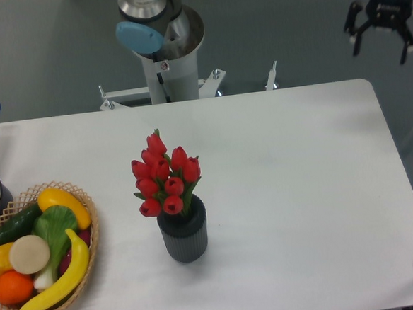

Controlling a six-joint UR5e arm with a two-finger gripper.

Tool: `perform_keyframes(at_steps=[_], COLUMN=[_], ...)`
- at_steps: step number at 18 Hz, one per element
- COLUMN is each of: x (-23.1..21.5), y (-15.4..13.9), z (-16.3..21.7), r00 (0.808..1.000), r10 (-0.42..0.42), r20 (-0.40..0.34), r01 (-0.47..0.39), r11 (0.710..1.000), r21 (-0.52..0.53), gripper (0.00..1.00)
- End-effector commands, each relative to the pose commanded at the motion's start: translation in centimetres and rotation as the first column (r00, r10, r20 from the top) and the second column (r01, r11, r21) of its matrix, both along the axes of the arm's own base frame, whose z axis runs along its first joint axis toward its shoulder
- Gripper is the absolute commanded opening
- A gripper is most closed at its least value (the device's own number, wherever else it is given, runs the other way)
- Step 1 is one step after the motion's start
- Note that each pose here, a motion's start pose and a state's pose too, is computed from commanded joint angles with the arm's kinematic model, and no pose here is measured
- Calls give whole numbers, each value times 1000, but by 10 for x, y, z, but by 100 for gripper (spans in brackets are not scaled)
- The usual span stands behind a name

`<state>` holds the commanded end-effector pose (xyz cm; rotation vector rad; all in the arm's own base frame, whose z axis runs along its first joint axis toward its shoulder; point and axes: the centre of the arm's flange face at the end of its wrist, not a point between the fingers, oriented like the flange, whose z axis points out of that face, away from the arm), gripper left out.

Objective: Pick up the flowers from the vase
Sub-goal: 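Move the open gripper toward the red tulips in the black vase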

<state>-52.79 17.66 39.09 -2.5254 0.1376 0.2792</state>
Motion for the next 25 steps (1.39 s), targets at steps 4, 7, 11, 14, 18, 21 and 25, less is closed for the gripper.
perform_keyframes(at_steps=[4,7,11,14,18,21,25], x=[14,28,42,50,58,66,70], y=[26,51,82,98,126,152,167], z=[-16,-23,-34,-42,-56,-60,-68], r00=[999,995,985,976,958,943,932], r10=[-39,-90,-158,-201,-270,-324,-357], r20=[15,44,68,80,95,75,56], r01=[37,79,136,164,206,249,279], r11=[992,975,957,930,880,839,810], r21=[119,206,255,328,429,484,516], gripper=[100,100,100,100,100,100,100])
